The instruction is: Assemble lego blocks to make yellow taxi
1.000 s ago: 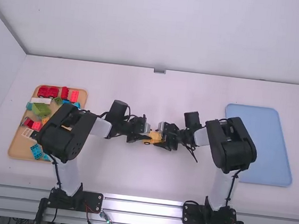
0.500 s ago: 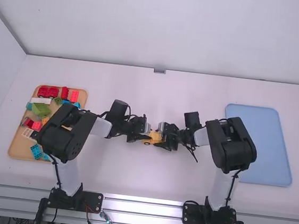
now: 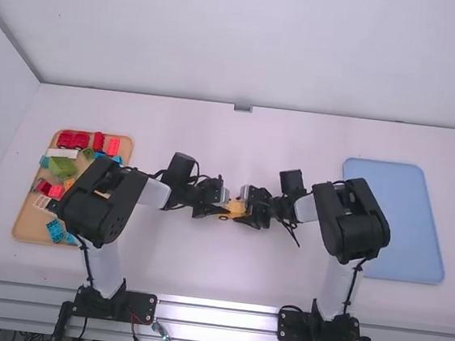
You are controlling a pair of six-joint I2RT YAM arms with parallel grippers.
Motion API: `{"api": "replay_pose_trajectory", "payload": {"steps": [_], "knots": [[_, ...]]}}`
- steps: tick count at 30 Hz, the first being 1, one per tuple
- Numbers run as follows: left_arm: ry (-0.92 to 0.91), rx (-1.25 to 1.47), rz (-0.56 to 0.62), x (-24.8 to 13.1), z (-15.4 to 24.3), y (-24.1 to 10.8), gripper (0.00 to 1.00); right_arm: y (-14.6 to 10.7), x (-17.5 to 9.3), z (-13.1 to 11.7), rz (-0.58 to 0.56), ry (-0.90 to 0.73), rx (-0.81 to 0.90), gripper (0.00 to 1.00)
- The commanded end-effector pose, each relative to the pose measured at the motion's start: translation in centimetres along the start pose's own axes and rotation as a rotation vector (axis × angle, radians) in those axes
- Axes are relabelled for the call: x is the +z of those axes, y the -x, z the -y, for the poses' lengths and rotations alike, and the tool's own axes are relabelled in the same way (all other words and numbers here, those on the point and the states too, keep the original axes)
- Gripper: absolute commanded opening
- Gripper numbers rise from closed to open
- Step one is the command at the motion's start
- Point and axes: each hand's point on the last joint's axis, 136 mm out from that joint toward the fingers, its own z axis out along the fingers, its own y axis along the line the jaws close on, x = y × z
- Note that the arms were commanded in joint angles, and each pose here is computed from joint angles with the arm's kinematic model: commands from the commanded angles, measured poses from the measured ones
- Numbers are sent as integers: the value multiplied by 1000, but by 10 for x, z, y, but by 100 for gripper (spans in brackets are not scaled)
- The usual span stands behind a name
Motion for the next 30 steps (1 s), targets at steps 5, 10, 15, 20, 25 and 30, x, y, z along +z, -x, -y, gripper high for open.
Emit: {"api": "replay_pose_trajectory", "payload": {"steps": [5, 10, 15, 20, 25, 30], "knots": [[17, 24, 18, 2, -3, 2, 94, -8, 2, 1, -33, -7, 25, 58], [86, 14, 72, -16, -22, 33, 99, -8, 2, 1, -33, -5, 26, 58], [117, 0, 83, -30, -26, 53, 95, -8, 2, 1, -32, -6, 26, 58], [81, -48, 30, -28, -15, 39, 2, -8, 3, 1, -32, -6, 25, 58], [33, -101, -22, -21, -2, 17, 2, -8, 3, 1, -32, -5, 24, 58], [18, -124, -34, -15, 1, 5, 2, -8, 3, 1, -32, -5, 25, 61]]}}
